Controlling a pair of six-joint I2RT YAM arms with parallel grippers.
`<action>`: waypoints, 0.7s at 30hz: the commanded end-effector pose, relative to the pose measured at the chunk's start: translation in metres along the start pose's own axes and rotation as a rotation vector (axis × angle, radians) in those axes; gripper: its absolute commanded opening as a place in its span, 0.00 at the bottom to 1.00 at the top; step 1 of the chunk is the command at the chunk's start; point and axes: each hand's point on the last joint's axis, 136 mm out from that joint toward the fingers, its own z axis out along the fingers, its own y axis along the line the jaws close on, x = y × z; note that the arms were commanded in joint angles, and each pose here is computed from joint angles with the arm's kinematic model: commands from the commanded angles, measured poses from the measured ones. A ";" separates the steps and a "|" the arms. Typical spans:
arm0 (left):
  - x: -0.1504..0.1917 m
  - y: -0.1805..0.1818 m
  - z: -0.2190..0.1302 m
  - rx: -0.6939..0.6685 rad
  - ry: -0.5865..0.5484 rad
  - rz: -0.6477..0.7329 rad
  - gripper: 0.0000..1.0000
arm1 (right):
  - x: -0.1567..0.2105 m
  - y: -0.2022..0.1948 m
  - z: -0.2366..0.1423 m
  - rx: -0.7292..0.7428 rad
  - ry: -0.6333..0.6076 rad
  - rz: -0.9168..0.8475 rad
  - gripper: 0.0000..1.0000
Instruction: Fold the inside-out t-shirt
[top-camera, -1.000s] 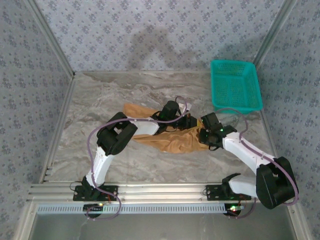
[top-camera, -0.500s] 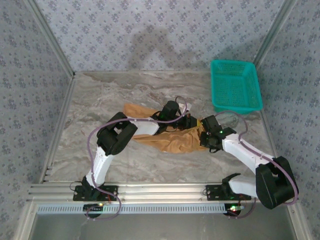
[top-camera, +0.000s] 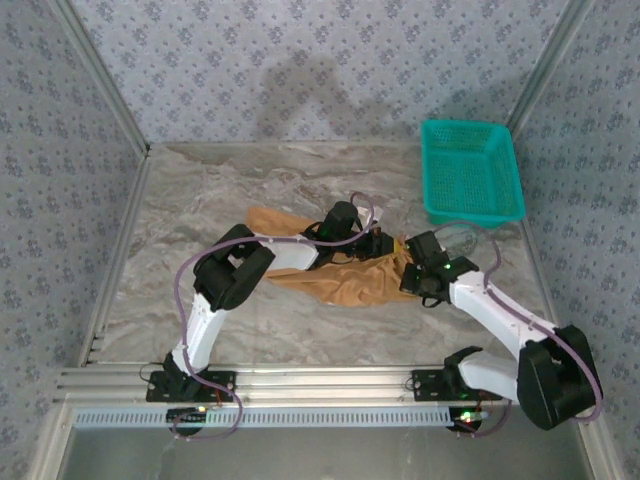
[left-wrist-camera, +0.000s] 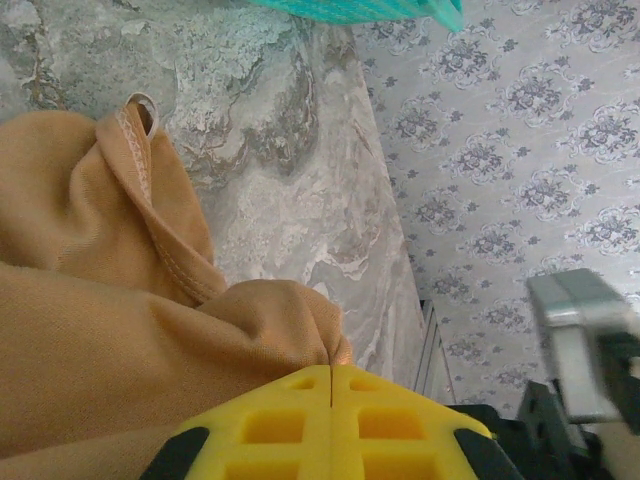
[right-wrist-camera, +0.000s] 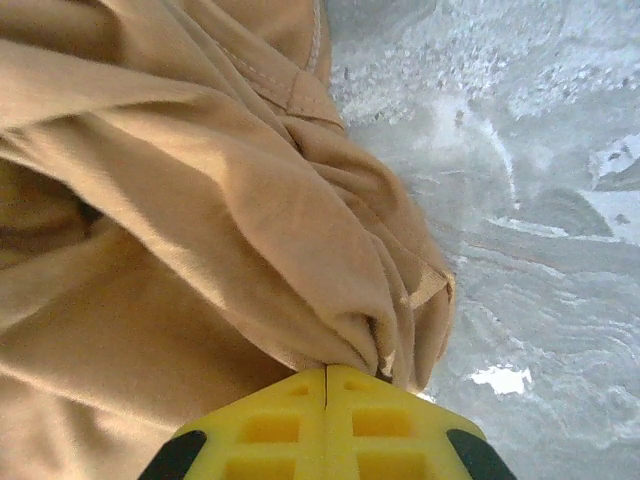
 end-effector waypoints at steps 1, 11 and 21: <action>-0.004 -0.001 0.004 0.008 0.005 0.024 0.00 | -0.021 0.013 -0.037 -0.074 -0.064 0.018 0.00; -0.011 -0.003 0.005 -0.011 -0.001 0.033 0.03 | -0.067 0.056 -0.135 -0.376 -0.241 0.039 0.00; -0.040 0.027 -0.095 -0.266 -0.086 0.047 0.35 | -0.100 0.003 -0.141 -0.222 -0.357 0.219 0.00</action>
